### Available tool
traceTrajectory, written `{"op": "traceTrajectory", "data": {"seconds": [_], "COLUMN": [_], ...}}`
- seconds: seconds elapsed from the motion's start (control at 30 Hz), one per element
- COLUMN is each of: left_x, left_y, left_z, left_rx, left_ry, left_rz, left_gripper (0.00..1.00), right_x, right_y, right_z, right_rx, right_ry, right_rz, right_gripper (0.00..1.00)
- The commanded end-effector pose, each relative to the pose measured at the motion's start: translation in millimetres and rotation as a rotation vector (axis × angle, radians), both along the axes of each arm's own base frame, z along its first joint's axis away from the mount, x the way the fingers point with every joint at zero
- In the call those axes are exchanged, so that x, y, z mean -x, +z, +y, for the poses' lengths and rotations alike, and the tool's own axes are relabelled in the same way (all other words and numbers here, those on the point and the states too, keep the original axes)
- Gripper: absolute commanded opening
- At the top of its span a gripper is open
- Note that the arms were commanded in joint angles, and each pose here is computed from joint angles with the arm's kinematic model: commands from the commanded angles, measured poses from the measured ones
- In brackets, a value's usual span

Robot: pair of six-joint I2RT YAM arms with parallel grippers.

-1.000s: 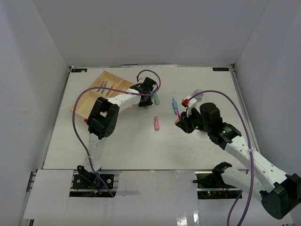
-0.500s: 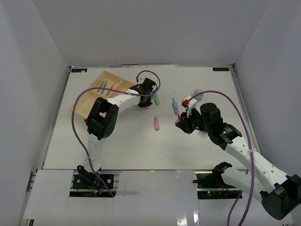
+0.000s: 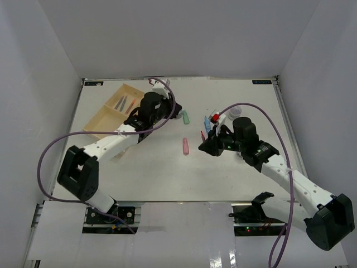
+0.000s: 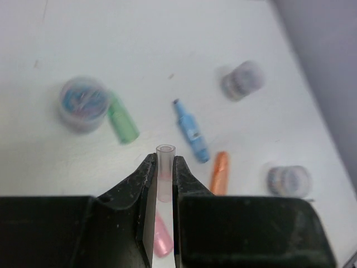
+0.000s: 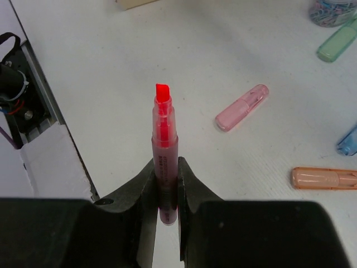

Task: Sort the stationery into containers
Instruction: Pick up the pen cap from the center of the board, then close the pen cap on the pen.

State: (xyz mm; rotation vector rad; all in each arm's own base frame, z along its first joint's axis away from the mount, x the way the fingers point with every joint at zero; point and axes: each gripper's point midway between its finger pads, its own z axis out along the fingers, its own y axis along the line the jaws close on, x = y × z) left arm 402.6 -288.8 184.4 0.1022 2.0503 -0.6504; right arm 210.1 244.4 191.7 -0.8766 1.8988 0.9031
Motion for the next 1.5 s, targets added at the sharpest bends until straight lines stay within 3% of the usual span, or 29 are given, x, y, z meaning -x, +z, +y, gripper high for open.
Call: {"op": "traceTrajectory", "data": {"seconds": [0.0, 0.2, 0.37, 0.5, 0.97, 1.47], "left_x": [22, 84, 134, 154, 161, 161], "left_y": [113, 185, 191, 201, 218, 217], "left_z": [-16, 1, 0, 0, 3, -1], "left_rx": [0.188, 0.346, 0.461, 0.536, 0.680, 0.709], "left_ry": [-0.178, -0.333, -0.518, -0.587, -0.594, -0.623], "left_rz": [-0.384, -0.667, -0.752, -0.793, -0.818, -0.807], "left_gripper": [0.00, 0.00, 0.00, 0.00, 0.00, 0.00], "right_x": [-5, -3, -6, -7, -5, 1], "right_y": [51, 67, 76, 89, 111, 122], "right_z": [24, 46, 61, 68, 78, 84], "right_rx": [-0.134, -0.215, -0.251, -0.288, -0.348, -0.376], "right_ry": [0.083, 0.176, 0.209, 0.237, 0.287, 0.346], "right_rz": [-0.081, -0.057, -0.049, -0.063, -0.114, -0.140], "right_gripper": [0.08, 0.08, 0.08, 0.08, 0.08, 0.08]}}
